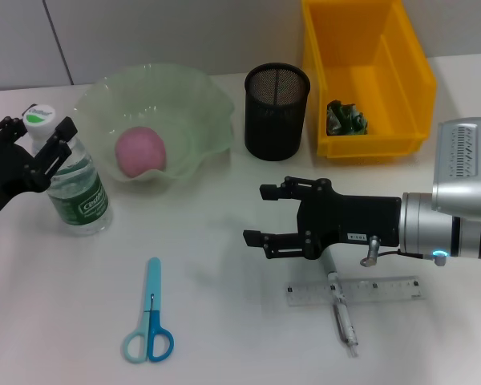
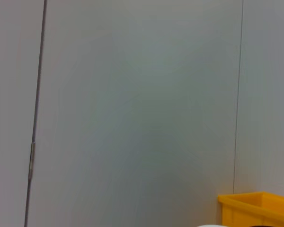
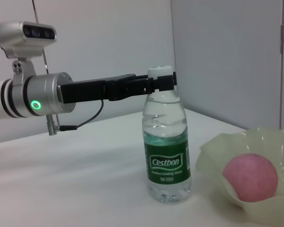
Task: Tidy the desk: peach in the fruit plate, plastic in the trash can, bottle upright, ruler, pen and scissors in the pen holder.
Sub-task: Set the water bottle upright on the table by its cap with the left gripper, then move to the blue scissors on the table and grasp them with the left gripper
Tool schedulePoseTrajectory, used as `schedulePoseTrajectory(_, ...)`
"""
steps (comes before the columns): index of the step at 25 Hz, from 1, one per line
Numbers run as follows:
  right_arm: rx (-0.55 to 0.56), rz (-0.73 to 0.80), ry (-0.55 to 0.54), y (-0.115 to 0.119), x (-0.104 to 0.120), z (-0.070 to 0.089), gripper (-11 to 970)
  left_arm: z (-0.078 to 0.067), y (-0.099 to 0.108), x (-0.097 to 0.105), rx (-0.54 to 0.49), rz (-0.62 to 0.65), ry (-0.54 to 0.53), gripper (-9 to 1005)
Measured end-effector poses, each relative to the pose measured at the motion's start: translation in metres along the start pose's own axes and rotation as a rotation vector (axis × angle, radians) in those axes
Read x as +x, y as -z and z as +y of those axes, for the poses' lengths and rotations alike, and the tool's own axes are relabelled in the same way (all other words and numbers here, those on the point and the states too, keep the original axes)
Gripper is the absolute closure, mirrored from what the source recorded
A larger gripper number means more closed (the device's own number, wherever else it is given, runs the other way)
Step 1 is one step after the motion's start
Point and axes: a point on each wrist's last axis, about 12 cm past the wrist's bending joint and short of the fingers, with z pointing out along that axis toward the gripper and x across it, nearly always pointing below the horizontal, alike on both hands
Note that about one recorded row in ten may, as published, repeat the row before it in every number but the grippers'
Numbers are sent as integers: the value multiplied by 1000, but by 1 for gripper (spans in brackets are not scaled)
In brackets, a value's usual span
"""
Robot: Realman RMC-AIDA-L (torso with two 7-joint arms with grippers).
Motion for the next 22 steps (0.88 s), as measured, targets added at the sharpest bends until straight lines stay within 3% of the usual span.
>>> schedulePoseTrajectory(2,0,0,-1,0,0,0,148,0,0,0,-1,-2,2,509)
schedulePoseTrajectory(14,0,-2,-4,-1,-1,-1,148,1,2,-2,0,-9,4,167)
schedulePoseTrajectory(18,0,-7,-5,-1,-2,-1,148,2,8,-8,23,-45,23,148)
schedulePoseTrajectory(22,2,-14,-6,0,-3,-1,149,10,30,-31,100,-116,112,139)
